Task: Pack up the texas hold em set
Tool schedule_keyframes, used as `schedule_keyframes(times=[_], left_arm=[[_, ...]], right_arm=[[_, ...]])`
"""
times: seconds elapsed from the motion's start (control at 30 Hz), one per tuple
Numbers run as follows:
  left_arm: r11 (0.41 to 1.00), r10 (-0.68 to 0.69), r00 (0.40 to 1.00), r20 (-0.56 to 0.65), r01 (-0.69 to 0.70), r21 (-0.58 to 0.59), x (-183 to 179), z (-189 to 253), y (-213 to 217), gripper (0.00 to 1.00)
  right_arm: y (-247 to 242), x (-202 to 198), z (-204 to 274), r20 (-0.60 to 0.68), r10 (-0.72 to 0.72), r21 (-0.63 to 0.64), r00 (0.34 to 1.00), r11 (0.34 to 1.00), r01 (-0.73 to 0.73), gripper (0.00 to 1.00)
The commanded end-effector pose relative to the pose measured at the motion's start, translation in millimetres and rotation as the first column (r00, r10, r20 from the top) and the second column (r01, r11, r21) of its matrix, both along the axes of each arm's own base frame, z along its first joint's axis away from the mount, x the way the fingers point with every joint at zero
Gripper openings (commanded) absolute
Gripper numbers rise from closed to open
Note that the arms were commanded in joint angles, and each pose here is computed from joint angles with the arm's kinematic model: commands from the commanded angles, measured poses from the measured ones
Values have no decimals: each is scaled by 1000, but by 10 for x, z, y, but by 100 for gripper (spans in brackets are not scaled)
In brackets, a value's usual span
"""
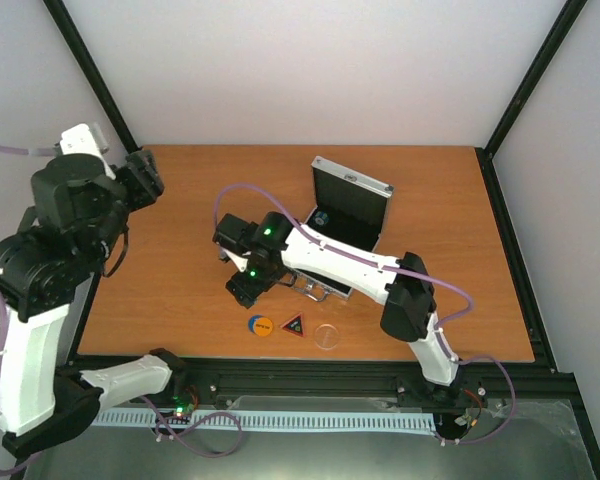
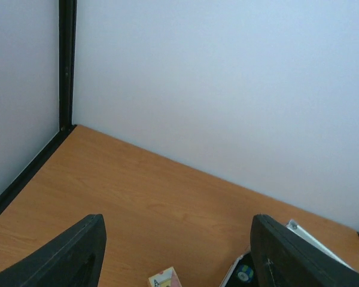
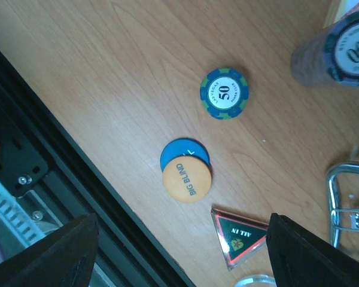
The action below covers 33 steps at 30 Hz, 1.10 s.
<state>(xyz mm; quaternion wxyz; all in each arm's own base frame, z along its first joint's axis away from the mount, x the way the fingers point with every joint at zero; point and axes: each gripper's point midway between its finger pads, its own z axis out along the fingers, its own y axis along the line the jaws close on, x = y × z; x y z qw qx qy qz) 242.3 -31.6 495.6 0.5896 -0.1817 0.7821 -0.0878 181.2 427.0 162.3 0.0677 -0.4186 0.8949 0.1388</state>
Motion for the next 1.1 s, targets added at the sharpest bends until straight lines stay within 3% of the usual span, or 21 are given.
schedule_keyframes(times=[0.0, 0.57, 1.07], left_arm=[[999, 40, 995, 88, -38, -29, -135, 255, 153, 68], [991, -80, 990, 118, 93, -102, -325, 273, 29, 68], [986, -123, 990, 72, 130, -107, -431, 122, 5, 69]], right_arm=[[56, -24, -131, -1, 41, -24, 999, 999, -41, 78], [322, 29, -820, -88, -19, -99, 996, 995, 10, 82], [406, 279, -1166, -1, -75, -154, 997, 985, 74, 85]])
